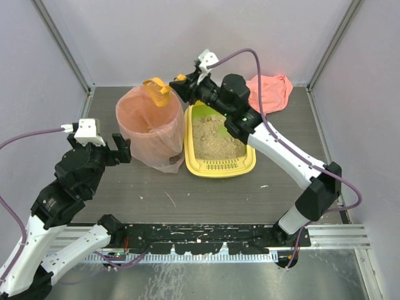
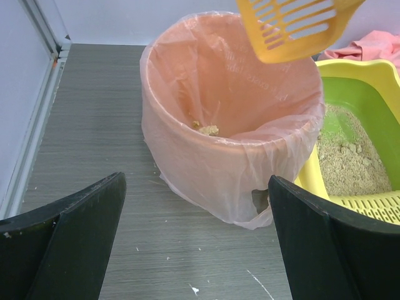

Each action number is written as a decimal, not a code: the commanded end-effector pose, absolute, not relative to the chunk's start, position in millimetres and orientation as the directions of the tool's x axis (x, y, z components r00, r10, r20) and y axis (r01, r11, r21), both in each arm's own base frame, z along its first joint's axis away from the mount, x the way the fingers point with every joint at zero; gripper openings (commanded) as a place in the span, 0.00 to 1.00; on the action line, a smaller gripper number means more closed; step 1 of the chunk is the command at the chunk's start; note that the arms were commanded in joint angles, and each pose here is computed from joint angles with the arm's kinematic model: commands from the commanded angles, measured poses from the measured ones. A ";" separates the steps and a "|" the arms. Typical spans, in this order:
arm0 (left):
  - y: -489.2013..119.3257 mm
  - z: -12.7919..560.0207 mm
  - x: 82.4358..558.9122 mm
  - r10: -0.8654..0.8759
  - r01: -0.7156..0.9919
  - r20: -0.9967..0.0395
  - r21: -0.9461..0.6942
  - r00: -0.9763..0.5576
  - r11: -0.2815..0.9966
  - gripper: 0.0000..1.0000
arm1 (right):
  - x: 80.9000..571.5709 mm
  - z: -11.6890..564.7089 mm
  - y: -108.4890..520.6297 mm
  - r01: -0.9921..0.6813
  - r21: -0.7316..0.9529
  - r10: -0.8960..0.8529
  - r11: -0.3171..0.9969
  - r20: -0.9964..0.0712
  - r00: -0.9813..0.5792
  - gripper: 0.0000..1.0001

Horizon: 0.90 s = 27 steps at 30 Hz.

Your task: Clean the litter box

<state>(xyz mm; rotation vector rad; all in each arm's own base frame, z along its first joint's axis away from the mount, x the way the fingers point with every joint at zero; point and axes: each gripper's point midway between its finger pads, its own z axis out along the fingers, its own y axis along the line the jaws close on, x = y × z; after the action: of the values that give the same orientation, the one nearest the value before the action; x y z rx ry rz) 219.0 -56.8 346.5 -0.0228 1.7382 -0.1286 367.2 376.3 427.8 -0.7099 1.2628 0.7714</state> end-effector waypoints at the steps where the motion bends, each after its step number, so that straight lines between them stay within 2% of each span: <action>1: -60.5 350.8 225.5 -0.119 0.050 -0.981 -0.128 -0.154 0.991 0.98 | 332.4 517.0 330.5 -0.791 0.097 0.369 0.604 -0.914 0.169 0.01; 6: -65.5 348.6 229.5 -0.112 0.060 -0.980 -0.123 -0.162 0.991 0.98 | 325.4 522.0 279.1 -0.741 0.198 0.435 0.641 -0.890 0.139 0.01; 12: -81.3 342.3 238.2 -0.093 0.103 -0.976 -0.115 -0.195 0.988 0.98 | 334.8 483.1 214.6 -0.543 0.265 0.359 0.797 -0.931 0.071 0.01; 19: -92.4 339.5 246.8 -0.078 0.128 -0.975 -0.106 -0.207 0.986 0.98 | 343.7 420.2 164.9 -0.262 0.212 0.201 0.941 -0.977 -0.071 0.01; 27: -96.3 331.8 251.4 -0.053 0.132 -0.972 -0.085 -0.228 0.988 0.98 | 381.6 350.9 174.4 -0.189 0.083 0.026 0.978 -0.959 -0.284 0.01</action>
<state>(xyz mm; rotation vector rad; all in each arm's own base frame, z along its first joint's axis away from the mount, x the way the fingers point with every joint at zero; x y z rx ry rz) 246.4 -93.3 317.6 0.0692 1.8492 -0.1448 366.1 180.4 367.6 -0.1085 1.7658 0.3237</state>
